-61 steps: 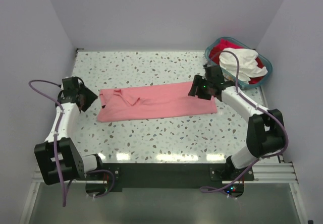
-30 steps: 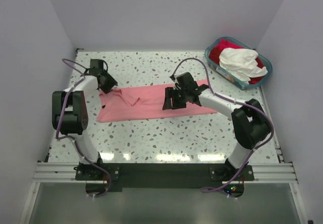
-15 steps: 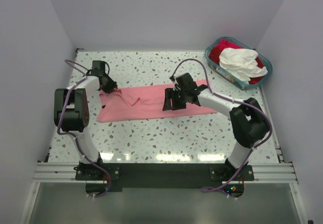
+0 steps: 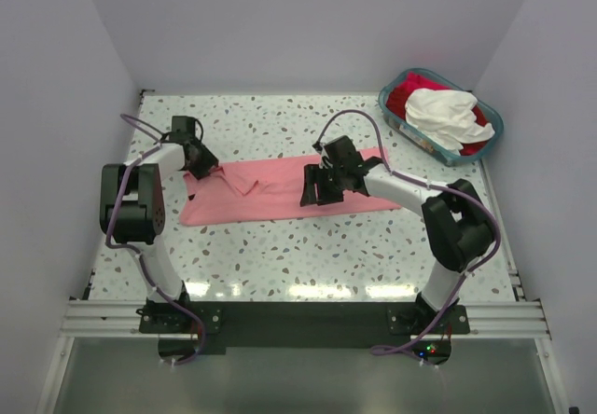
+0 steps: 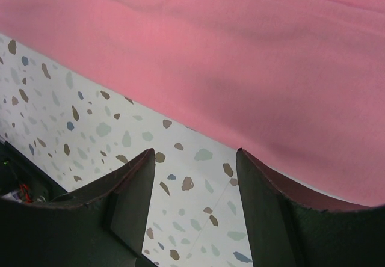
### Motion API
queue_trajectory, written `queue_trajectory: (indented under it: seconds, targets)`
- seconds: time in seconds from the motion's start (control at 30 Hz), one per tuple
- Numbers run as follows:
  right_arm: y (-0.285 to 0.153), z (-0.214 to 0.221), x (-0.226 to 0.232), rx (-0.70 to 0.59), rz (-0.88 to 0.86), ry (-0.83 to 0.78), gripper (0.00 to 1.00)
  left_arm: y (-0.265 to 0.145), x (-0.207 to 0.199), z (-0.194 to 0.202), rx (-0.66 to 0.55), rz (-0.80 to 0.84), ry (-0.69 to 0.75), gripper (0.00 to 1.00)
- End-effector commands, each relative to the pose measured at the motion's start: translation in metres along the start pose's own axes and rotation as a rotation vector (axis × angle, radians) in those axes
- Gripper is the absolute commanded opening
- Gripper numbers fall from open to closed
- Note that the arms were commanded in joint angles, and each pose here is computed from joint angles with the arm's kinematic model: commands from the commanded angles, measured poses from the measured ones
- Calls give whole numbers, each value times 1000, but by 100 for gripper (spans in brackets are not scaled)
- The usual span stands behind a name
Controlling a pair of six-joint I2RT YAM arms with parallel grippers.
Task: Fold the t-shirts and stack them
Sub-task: Fold the tshirt
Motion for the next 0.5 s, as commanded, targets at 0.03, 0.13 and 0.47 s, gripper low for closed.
queue_trajectory:
  seconds: [0.03, 0.13, 0.47]
  targets:
    - [-1, -8, 11, -27, -47, -32, 60, -10, -9, -8, -48, 41, -3, 41]
    - [-2, -7, 11, -24, -46, -30, 60, -11, -13, -11, -57, 51, 1, 36]
    - [-2, -5, 11, -24, -44, -32, 60, -23, -27, -26, -102, 83, 18, 35]
Point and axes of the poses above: each gripper's point midway between its finger pads, its own y axis out along the fingers, its own x axis along the line the jaws close on, z = x × y, the point moved 4 cm from there along -y, back along the fingers, and after that the axes turned 5 degrees about -y, right-handed, at the moved point
